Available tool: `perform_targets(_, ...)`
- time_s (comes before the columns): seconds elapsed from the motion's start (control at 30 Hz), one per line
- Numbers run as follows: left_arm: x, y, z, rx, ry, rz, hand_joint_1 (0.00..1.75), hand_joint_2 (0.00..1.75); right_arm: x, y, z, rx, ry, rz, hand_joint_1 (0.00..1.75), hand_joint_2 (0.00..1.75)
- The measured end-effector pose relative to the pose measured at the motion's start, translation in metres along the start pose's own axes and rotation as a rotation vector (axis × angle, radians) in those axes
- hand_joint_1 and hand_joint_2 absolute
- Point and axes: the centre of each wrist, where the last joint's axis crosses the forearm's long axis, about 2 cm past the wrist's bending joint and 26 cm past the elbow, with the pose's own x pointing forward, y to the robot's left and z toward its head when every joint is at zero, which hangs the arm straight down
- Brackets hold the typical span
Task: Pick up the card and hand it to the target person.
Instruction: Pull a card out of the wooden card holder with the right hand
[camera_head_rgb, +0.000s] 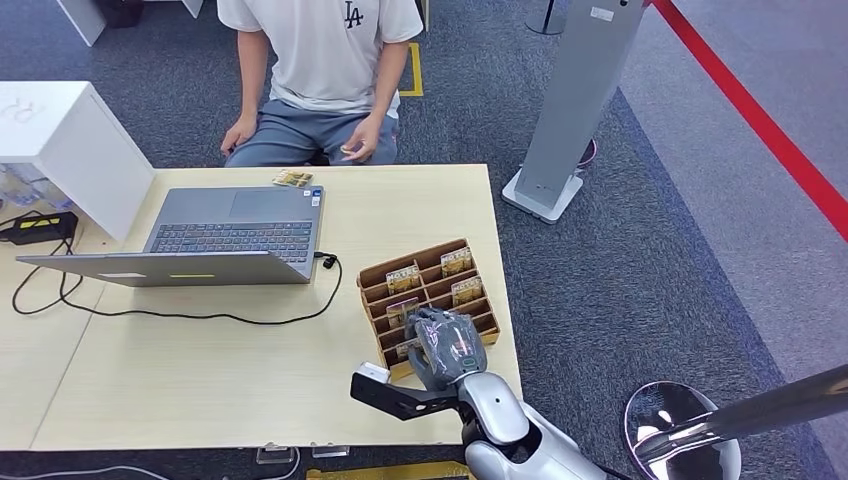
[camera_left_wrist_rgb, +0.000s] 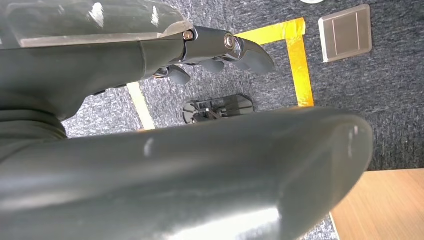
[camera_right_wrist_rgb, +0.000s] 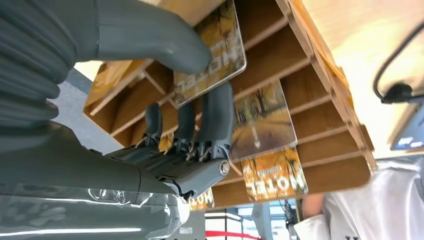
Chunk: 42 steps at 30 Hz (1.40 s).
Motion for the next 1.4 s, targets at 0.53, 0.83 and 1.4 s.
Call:
perform_targets(0.53,0.000,0.000,0.000,-0.001,-0.002,-0.003,0.00,0.00,-0.001,0.003,0.000,0.008,0.005,0.010,1.42,1.75)
perform_targets(0.83,0.000,0.000,0.000,-0.004,-0.002,-0.019,0.00,0.00,-0.001,0.002,-0.001,0.002,0.005,0.009,1.61,1.75)
perform_targets(1.4,0.000,0.000,0.000,-0.008,-0.014,-0.005,0.00,0.00,-0.004,-0.044,-0.011,-0.189,-0.029,-0.046,1.61,1.75)
